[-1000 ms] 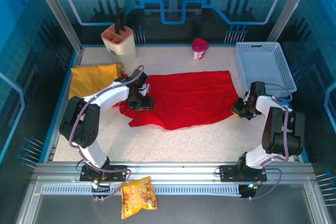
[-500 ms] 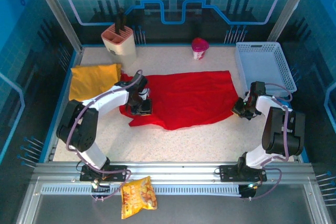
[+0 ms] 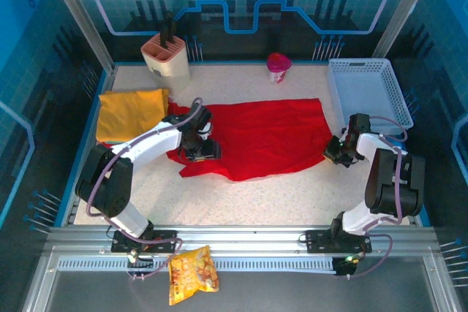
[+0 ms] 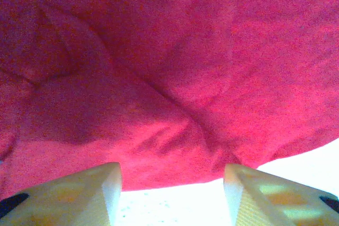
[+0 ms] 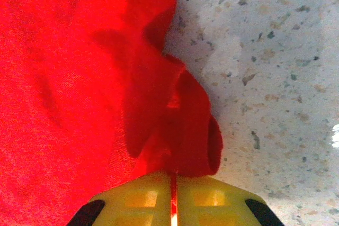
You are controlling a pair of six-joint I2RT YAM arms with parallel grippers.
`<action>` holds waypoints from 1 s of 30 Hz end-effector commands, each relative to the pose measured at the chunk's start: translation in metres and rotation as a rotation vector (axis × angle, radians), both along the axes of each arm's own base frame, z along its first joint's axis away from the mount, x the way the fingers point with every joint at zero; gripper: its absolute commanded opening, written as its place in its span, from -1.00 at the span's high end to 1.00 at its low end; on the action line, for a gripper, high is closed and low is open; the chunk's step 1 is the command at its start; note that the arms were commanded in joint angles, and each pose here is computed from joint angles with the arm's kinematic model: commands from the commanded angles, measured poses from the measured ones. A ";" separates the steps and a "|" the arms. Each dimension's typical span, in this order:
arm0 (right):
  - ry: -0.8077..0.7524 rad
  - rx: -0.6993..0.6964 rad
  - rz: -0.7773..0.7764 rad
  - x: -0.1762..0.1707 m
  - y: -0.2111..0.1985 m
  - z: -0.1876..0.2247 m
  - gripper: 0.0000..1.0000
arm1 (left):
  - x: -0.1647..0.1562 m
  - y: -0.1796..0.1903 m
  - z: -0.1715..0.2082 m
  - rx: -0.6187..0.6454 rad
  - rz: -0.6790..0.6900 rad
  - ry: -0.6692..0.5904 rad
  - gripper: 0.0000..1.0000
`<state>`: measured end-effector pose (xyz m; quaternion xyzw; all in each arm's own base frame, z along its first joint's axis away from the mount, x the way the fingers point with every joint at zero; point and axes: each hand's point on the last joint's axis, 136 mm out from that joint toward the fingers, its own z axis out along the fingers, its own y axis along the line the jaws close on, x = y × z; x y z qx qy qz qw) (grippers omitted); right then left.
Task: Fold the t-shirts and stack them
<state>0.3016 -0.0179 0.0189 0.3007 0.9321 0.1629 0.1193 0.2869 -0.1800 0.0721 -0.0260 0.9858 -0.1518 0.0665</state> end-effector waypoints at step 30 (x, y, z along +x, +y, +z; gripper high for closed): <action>-0.005 0.015 -0.004 0.002 -0.003 0.000 0.77 | 0.017 0.018 -0.029 0.192 -0.032 0.061 1.00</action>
